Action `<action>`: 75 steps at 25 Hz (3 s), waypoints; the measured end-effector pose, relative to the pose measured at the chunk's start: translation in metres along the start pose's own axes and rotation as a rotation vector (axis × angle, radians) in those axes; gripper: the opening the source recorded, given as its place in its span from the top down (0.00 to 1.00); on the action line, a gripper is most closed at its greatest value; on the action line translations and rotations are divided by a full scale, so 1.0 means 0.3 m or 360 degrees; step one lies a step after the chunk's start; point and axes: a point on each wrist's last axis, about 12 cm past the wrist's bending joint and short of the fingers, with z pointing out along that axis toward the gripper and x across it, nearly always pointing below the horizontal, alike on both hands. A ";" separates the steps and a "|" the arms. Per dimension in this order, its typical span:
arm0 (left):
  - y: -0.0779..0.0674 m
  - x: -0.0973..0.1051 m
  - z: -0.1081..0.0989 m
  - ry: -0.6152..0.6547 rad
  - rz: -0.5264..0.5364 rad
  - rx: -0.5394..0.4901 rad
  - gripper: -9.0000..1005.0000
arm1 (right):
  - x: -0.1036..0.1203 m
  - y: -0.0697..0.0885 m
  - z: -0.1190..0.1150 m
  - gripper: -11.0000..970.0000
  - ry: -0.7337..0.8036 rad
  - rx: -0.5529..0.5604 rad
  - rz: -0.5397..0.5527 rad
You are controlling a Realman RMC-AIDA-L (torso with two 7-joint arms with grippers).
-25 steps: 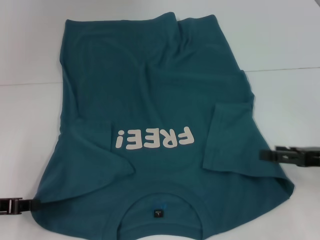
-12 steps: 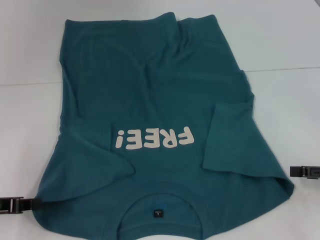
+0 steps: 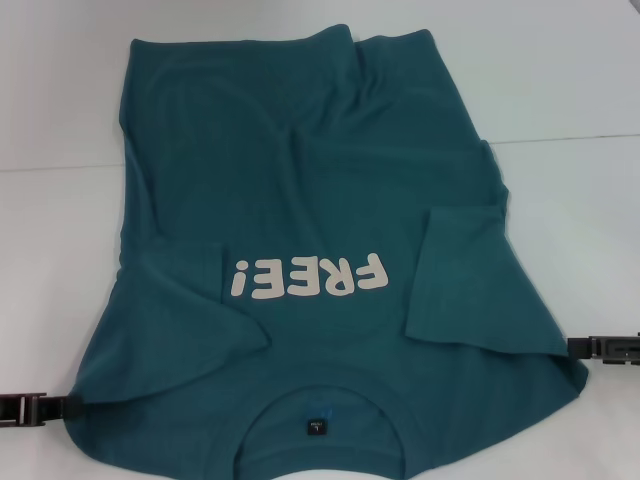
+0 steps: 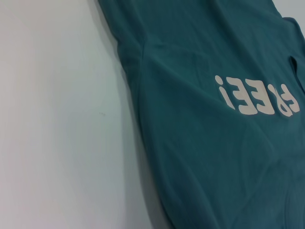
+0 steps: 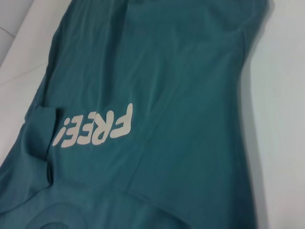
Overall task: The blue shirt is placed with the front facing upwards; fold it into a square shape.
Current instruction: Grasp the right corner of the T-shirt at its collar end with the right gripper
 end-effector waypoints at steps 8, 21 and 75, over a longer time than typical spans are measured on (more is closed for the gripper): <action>0.002 0.003 -0.001 0.0001 -0.0001 -0.0001 0.98 | 0.005 0.012 0.022 0.05 0.0015 -0.0017 0.0000; 0.000 0.002 0.001 -0.0001 0.0004 0.0002 0.98 | 0.017 0.009 0.048 0.05 0.0063 0.0018 0.0007; 0.003 -0.006 0.011 -0.0015 0.0007 -0.0013 0.98 | -0.025 0.057 0.070 0.06 0.0088 -0.0067 -0.0056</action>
